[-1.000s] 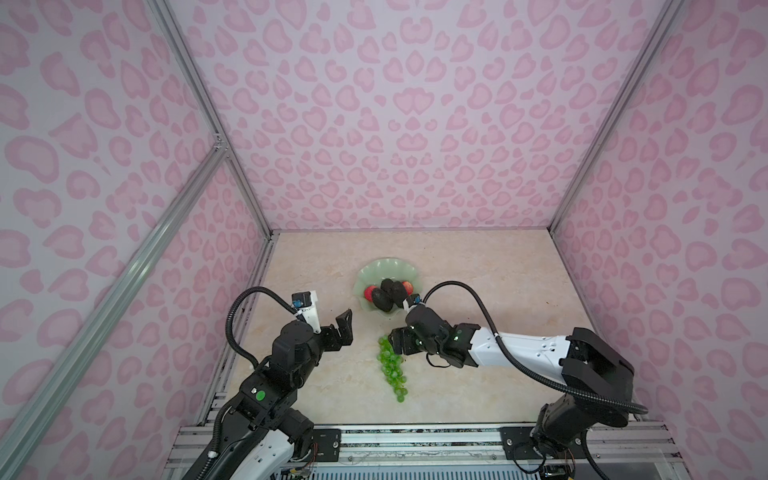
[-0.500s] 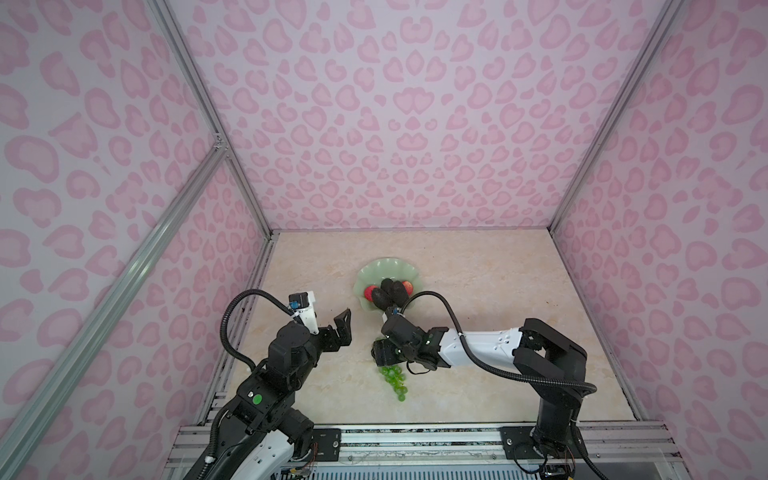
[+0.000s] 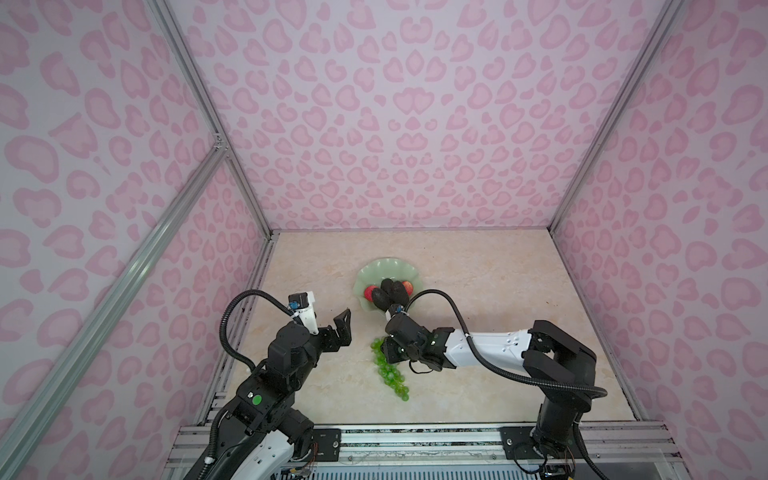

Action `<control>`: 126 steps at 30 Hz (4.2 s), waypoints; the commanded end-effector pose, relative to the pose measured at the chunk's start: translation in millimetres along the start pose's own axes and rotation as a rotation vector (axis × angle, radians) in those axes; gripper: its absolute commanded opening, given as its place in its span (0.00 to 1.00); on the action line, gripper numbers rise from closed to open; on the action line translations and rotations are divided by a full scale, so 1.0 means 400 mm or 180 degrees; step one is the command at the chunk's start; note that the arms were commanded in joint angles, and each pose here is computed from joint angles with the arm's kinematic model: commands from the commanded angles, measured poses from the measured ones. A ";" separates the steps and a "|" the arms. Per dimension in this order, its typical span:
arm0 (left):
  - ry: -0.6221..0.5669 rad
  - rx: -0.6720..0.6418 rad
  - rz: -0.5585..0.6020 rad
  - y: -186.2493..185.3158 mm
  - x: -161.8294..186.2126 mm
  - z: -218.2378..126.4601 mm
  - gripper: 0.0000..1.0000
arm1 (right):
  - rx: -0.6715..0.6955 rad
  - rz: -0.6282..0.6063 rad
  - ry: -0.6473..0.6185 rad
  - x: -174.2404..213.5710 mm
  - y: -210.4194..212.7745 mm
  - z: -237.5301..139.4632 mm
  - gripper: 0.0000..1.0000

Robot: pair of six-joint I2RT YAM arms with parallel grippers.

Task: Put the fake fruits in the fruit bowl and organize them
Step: 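Move the right gripper to the green grapes and grasp the bunch by its stem, then lift the grapes with the right gripper and lay them in the bowl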

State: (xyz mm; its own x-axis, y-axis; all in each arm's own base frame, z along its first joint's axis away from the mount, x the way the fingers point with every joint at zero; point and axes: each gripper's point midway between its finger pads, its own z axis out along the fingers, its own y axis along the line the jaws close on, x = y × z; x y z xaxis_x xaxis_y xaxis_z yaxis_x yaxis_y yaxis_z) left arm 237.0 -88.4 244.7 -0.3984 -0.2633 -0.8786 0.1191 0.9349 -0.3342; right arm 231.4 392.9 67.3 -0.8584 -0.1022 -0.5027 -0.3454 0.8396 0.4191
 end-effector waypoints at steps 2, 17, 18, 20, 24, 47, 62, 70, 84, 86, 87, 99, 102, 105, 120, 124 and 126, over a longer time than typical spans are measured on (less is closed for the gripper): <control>-0.0049 -0.0001 -0.0022 -0.001 -0.013 -0.005 0.99 | -0.0061 -0.0028 -0.0338 -0.061 0.019 -0.062 0.32; -0.0104 0.0015 -0.0039 -0.001 -0.020 -0.013 0.99 | 0.0106 -0.0270 -0.1055 -0.308 0.032 -0.271 0.31; -0.0101 0.0016 -0.0039 -0.001 -0.019 -0.013 0.99 | 0.0167 -0.0246 -0.0992 -0.301 0.023 -0.268 0.35; -0.0105 0.0004 -0.0043 0.002 -0.018 -0.014 0.99 | 0.0229 -0.0112 -0.0861 -0.274 0.008 -0.253 0.52; -0.0119 -0.0009 -0.0049 0.005 -0.016 -0.010 0.99 | 0.0176 0.0374 -0.0745 -0.174 -0.012 -0.184 0.85; -0.0142 0.0008 -0.0053 0.005 -0.017 -0.015 0.99 | 0.0868 0.1493 -0.0883 -0.093 -0.153 0.013 0.87; -0.0168 0.0000 -0.0059 0.008 -0.019 -0.019 0.99 | 0.0893 0.1587 -0.0904 -0.068 -0.214 0.041 0.32; -0.0181 -0.0004 -0.0062 0.008 -0.022 -0.021 0.99 | 0.0802 0.1317 -0.1333 -0.108 -0.222 -0.092 0.18; -0.0194 0.0010 -0.0062 0.005 -0.026 -0.022 0.99 | 0.1095 -0.0040 -0.1686 -0.289 -0.145 -0.328 0.15; -0.0199 0.0012 -0.0063 0.005 -0.028 -0.023 0.99 | 0.1057 -0.0114 -0.1694 -0.321 -0.143 -0.342 0.16; -0.0201 0.0008 -0.0063 0.006 -0.028 -0.024 0.99 | 0.1041 -0.0189 -0.1701 -0.340 -0.143 -0.347 0.15; -0.0215 0.0009 -0.0065 0.006 -0.030 -0.025 0.99 | 0.1097 -0.0566 -0.1594 -0.520 -0.185 -0.310 0.16; -0.0224 -0.0007 -0.0066 0.007 -0.033 -0.025 0.98 | 0.1119 -0.0607 -0.1581 -0.549 -0.198 -0.277 0.15; -0.0234 -0.0022 -0.0060 0.010 -0.035 -0.028 0.99 | 0.1146 -0.0642 -0.1586 -0.577 -0.206 -0.250 0.15; -0.0178 0.0090 -0.0045 -0.007 -0.026 -0.020 0.98 | 0.1058 -0.1013 -0.1211 -0.671 -0.210 -0.040 0.15; -0.0182 0.0080 -0.0045 -0.006 -0.027 -0.020 0.98 | 0.1025 -0.1237 -0.0953 -0.662 -0.204 0.037 0.16; -0.0185 0.0077 -0.0046 -0.005 -0.027 -0.021 0.98 | 0.0981 -0.1374 -0.0823 -0.650 -0.195 0.071 0.17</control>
State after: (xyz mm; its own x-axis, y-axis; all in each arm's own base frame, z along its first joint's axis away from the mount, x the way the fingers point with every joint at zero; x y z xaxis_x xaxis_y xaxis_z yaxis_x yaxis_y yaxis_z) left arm 231.8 -84.9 250.4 -0.3697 -0.2815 -0.8855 0.1279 0.9285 -0.3485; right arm 498.8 360.0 160.8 -0.5260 -0.2723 -0.8057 -0.4058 0.9129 -0.0436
